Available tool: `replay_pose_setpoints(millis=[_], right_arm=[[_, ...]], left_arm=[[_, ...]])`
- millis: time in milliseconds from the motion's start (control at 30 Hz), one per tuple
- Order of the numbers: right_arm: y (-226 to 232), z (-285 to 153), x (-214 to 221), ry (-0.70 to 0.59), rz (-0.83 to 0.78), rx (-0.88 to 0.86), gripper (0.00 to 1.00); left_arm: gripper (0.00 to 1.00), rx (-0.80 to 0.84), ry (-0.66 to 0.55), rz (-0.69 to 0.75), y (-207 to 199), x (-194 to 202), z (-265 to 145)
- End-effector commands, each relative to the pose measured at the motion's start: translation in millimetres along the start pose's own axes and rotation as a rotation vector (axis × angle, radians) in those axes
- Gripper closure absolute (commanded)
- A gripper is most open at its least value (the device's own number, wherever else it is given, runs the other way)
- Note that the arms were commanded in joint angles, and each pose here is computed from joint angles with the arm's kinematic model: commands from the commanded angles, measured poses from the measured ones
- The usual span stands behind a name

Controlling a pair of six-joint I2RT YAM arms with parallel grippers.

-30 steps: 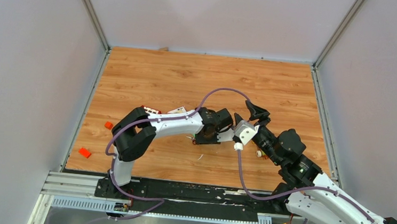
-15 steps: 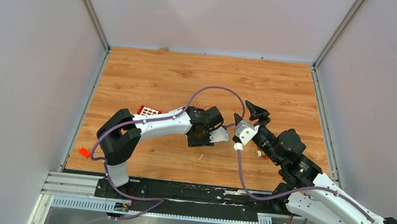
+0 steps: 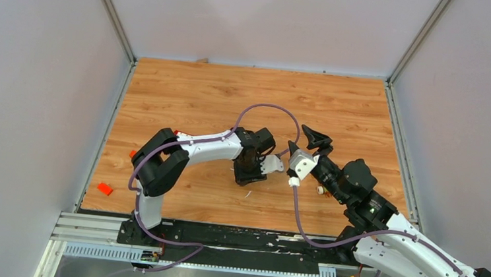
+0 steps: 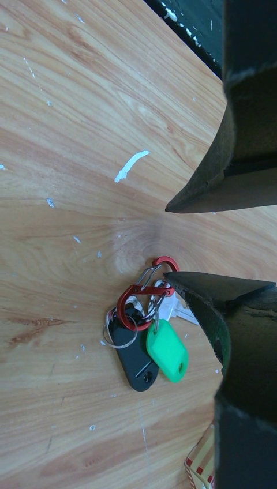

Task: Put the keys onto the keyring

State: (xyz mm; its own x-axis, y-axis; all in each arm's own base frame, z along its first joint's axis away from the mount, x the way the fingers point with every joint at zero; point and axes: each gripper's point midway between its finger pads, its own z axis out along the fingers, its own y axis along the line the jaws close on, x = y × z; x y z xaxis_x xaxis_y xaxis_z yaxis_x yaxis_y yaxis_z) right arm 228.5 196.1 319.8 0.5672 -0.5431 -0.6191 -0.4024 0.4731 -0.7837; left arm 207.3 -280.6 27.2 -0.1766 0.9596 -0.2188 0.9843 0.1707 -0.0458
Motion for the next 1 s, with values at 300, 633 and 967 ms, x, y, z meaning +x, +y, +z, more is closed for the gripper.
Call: replay_pose_setpoints(millis=[300,633,967], right_arm=[[-10.2,2.4,-10.1,-0.026,0.019,0.019,0.43],[-9.3,3.1,-8.8,-0.021,0.016,0.018,0.43],[-12.4,1.3,-8.7,-0.02,0.013,0.033,0.43]], left_arm=[[0.51,0.151,-0.06,-0.003,-22.5,-18.5,10.3],[0.5,0.306,-0.162,0.016,-49.6,-43.4,-5.5],[0.4,0.423,-0.221,0.03,-69.6,-52.8,-21.2]])
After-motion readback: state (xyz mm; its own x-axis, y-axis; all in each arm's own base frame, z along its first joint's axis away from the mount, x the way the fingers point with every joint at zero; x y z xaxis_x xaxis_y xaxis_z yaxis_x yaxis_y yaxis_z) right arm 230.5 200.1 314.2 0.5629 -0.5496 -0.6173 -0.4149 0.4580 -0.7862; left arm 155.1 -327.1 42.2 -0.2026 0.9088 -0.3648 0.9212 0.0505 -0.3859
